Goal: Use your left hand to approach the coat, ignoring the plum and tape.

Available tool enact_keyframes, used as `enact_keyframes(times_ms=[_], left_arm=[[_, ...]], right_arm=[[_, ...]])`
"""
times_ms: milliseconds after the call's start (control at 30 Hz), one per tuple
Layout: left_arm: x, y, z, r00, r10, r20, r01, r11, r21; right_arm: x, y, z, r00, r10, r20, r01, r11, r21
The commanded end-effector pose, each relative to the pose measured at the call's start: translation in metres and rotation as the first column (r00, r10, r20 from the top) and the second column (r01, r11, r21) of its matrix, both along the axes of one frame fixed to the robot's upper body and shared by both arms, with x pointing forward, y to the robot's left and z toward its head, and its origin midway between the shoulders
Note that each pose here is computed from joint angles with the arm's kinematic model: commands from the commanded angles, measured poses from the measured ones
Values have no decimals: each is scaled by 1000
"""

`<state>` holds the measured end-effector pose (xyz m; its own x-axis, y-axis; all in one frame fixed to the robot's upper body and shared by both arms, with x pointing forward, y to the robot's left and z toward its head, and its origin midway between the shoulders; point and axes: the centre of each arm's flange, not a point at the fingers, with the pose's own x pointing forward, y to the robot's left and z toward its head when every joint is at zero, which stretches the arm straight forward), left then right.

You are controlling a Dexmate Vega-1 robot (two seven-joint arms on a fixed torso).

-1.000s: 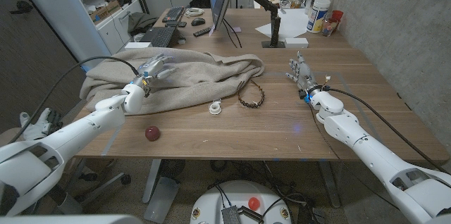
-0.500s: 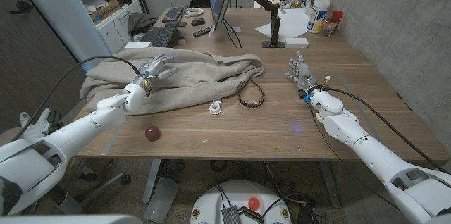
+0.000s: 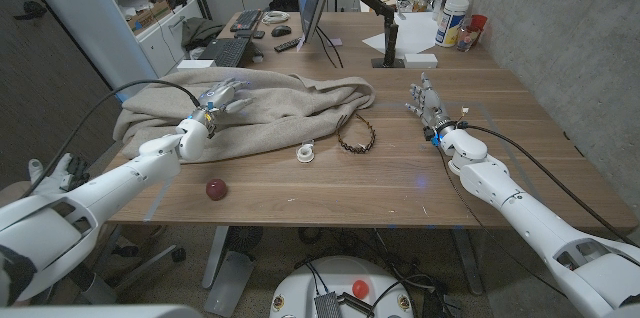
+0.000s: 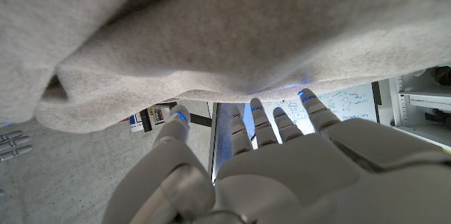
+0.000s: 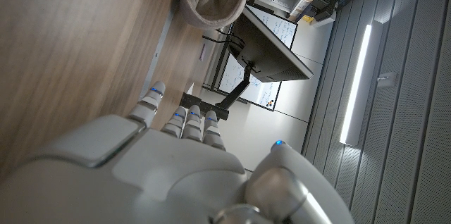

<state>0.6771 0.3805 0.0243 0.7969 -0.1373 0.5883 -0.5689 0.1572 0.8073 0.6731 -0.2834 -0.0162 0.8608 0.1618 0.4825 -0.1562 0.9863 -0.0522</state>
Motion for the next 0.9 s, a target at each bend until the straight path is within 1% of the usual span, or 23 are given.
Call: enact_keyframes(times_ms=[33,67,267,567,900], left_arm=[[2,1,-1,1000,5,-6,-5,1000,1],[2,3,0,1000,1,1,-1,1000,-14],[2,4,2,1000,3,4,-3,1000,-15],[5,5,1,1000,-1,2,1,1000,-27],[7,4,0,1000,2,-6,-2,1000,-16]], right_arm=[[1,0,0,1000,-2,-2,2,1000,-2],[1,0,0,1000,-2,-4,2,1000,-2],[1,0,0,1000,-3,-5,3,1000,-2],[1,1,0,1000,0,-4,0,1000,-7],[1,1,0,1000,0,-4,0,1000,-10]])
